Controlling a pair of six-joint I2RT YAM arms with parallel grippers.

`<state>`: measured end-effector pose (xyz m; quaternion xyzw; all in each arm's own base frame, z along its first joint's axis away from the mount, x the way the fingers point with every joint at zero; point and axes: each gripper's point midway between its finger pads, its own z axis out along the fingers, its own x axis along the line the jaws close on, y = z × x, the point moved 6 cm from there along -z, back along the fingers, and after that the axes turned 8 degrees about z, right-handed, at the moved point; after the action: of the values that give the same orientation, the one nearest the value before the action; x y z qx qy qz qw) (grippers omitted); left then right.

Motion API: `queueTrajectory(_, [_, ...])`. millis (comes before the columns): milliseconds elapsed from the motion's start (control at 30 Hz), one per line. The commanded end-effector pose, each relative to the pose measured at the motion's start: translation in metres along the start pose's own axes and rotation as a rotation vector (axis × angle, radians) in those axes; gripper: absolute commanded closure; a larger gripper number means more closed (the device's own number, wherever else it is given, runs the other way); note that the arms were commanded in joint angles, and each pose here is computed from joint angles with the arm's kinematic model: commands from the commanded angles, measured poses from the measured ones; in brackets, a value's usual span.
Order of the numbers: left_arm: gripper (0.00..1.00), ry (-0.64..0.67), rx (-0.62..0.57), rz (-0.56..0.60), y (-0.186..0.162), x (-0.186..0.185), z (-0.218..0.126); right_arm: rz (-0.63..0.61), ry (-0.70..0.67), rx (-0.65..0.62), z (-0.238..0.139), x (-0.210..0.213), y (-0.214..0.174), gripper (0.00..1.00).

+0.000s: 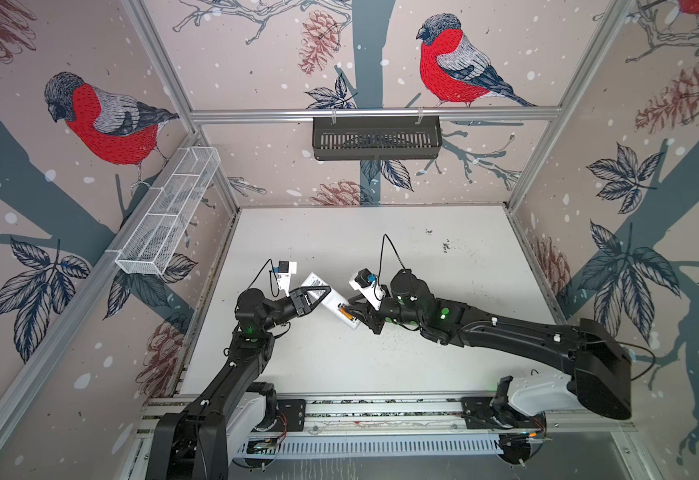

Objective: Load the batteries into the remote control

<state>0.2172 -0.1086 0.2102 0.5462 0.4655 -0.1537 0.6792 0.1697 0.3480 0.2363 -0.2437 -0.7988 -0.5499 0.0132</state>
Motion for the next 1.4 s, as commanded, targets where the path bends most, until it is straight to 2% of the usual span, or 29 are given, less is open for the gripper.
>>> queueTrajectory(0, [1.0,0.045,0.002,0.033,-0.002,0.006,0.001,-0.001,-0.013,0.035,0.0,0.001,-0.004,0.73])
queueTrajectory(200, [1.0,0.049,0.004,0.041,-0.002,0.005,0.001,-0.012,-0.013,0.07,0.007,0.004,-0.005,0.76])
queueTrajectory(533, [1.0,0.045,0.009,0.047,-0.004,0.003,0.002,-0.026,-0.039,0.109,0.024,0.001,-0.008,0.73])
queueTrajectory(1367, [1.0,-0.01,0.006,0.064,-0.002,-0.01,0.001,-0.041,-0.112,0.211,0.041,-0.012,-0.043,0.92])
